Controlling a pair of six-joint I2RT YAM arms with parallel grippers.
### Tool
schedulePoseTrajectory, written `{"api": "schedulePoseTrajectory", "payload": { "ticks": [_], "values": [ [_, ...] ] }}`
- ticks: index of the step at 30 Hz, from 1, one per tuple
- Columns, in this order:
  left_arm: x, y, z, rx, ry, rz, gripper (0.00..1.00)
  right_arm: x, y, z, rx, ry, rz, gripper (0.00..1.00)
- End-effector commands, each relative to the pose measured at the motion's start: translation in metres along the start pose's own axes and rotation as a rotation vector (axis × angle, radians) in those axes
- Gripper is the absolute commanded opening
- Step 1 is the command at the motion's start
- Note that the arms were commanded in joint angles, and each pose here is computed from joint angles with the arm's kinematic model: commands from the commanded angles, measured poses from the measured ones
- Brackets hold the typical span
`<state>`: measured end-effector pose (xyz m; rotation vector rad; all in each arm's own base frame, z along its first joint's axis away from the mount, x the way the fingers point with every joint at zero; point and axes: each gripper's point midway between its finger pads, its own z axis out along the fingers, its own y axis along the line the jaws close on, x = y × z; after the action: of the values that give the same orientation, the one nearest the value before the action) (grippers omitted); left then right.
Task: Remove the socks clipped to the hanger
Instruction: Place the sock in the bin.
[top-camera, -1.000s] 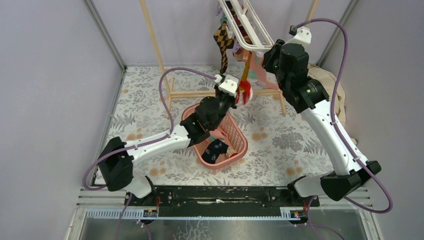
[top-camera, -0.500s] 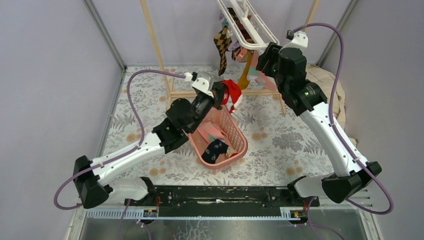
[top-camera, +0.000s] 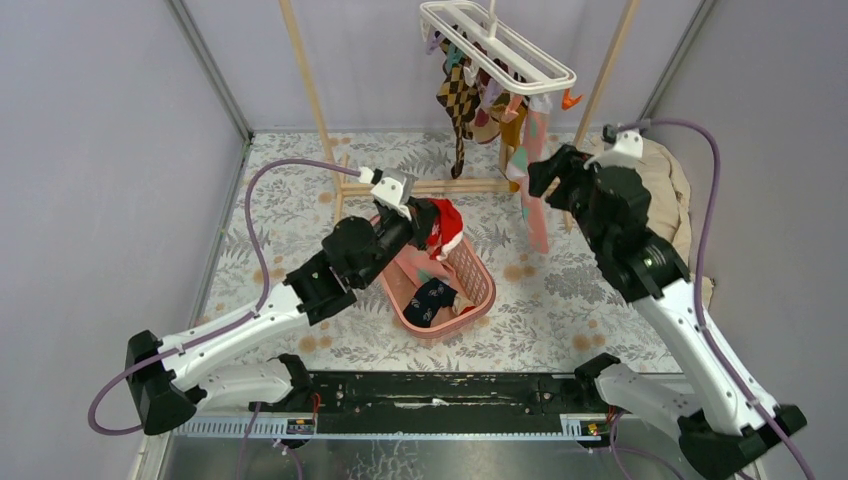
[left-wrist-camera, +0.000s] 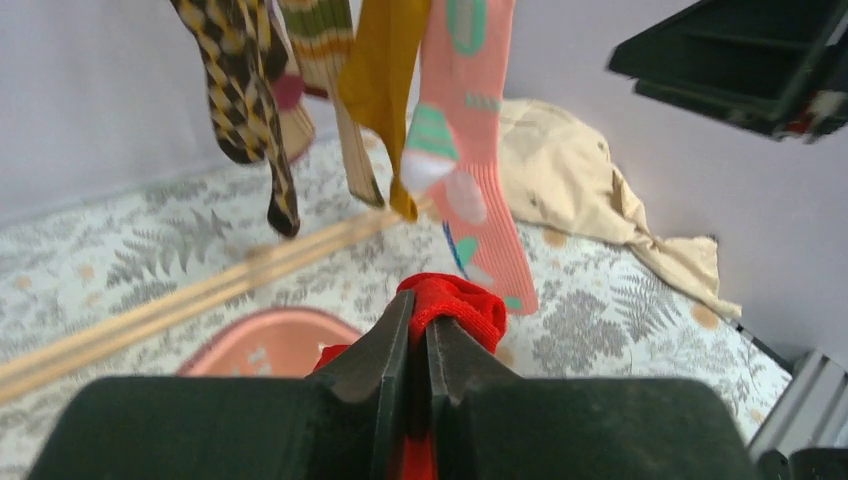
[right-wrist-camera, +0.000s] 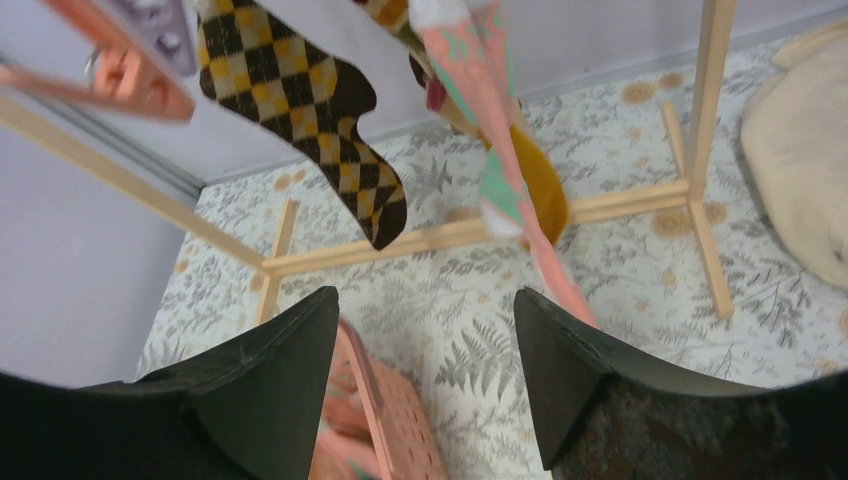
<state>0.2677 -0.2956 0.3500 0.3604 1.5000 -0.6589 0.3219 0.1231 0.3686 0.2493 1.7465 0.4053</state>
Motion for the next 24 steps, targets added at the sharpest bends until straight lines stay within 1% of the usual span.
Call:
{"api": "schedulePoseTrajectory", "payload": {
  "ticks": [1, 4, 6, 9, 10, 12, 14, 15, 16, 17, 21, 24],
  "values": [
    [0.035, 0.005, -0.011, -0.047, 0.076, -0.069, 0.13, 0.019, 0.009, -0.024, -0.122, 0.023, 0.062, 0.72],
    [0.062, 0.013, -0.018, -0.098, 0.128, -0.084, 0.13, 0.043, 0.004, -0.036, -0.155, 0.080, 0.078, 0.72],
    [0.075, 0.018, -0.022, -0.123, 0.155, -0.090, 0.15, 0.061, 0.003, -0.043, -0.191, 0.121, 0.082, 0.73],
    [0.089, 0.025, -0.024, -0.170, 0.187, -0.089, 0.29, 0.084, -0.001, -0.051, -0.222, 0.167, 0.096, 0.73],
    [0.093, 0.027, -0.023, -0.180, 0.194, -0.087, 0.37, 0.090, -0.001, -0.054, -0.236, 0.181, 0.106, 0.73],
    [0.100, 0.029, -0.021, -0.197, 0.211, -0.076, 0.57, 0.103, 0.001, -0.059, -0.265, 0.222, 0.119, 0.73],
    [0.102, 0.030, -0.020, -0.207, 0.216, -0.077, 0.69, 0.116, 0.002, -0.065, -0.295, 0.266, 0.128, 0.75],
    [0.101, 0.029, -0.020, -0.203, 0.213, -0.085, 0.77, 0.120, 0.002, -0.069, -0.307, 0.275, 0.138, 0.75],
    [0.100, 0.027, -0.020, -0.197, 0.212, -0.092, 0.91, 0.123, 0.001, -0.072, -0.310, 0.285, 0.145, 0.75],
    [0.098, 0.025, -0.022, -0.188, 0.210, -0.101, 0.98, 0.127, 0.000, -0.077, -0.320, 0.294, 0.149, 0.75],
    [0.085, 0.007, -0.033, -0.134, 0.198, -0.129, 0.99, 0.128, -0.002, -0.097, -0.365, 0.292, 0.134, 0.78],
    [0.080, -0.007, -0.044, -0.085, 0.208, -0.137, 0.99, 0.121, -0.012, -0.109, -0.341, 0.271, 0.089, 0.79]
  ]
}}
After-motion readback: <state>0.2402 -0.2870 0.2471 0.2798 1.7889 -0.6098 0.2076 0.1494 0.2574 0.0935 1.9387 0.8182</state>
